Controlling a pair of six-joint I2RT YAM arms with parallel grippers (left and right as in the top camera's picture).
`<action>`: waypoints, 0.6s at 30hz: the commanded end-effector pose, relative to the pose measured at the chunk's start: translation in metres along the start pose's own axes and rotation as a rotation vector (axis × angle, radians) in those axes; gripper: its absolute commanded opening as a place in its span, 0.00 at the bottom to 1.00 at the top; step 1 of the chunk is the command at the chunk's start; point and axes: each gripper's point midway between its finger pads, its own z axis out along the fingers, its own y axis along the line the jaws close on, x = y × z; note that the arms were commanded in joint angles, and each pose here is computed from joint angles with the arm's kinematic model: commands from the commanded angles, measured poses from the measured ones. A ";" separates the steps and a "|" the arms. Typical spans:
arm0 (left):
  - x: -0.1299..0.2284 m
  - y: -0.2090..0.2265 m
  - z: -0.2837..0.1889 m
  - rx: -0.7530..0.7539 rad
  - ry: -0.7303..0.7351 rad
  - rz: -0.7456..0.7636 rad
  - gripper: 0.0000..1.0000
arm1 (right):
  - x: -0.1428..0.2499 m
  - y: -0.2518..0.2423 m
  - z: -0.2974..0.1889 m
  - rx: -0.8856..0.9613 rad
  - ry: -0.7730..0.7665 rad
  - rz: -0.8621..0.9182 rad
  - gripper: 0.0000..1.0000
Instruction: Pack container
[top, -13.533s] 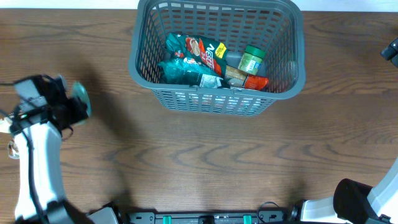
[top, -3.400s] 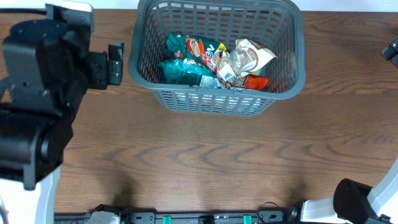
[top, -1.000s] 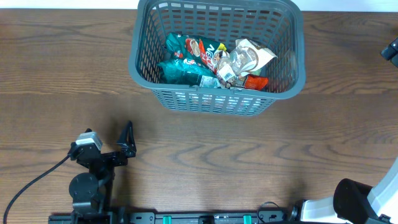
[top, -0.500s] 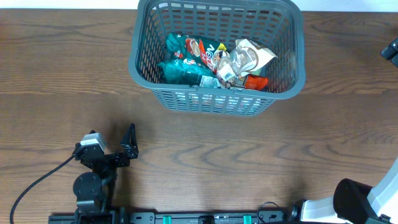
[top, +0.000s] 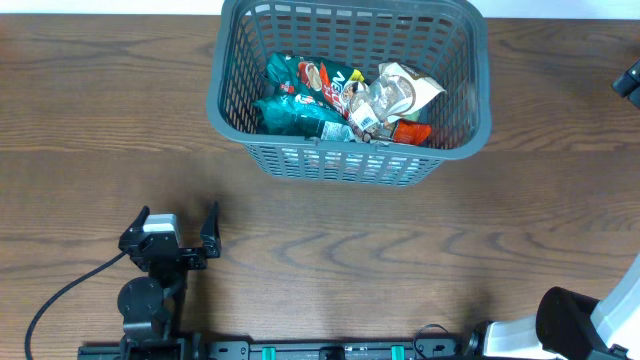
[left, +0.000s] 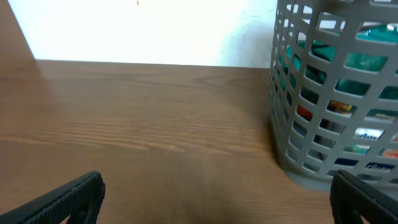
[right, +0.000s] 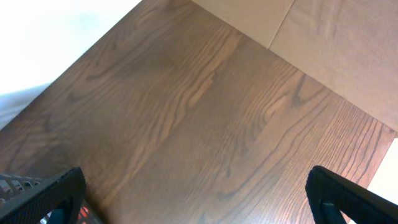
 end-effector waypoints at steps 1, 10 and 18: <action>0.012 0.000 0.003 0.004 0.022 0.078 0.99 | -0.001 -0.003 0.000 0.011 -0.004 0.013 0.99; 0.013 0.000 0.003 0.005 0.023 0.099 0.99 | -0.001 -0.003 0.000 0.011 -0.004 0.013 0.99; 0.013 0.000 0.003 0.005 0.024 0.099 0.99 | -0.001 -0.003 0.000 0.011 -0.004 0.013 0.99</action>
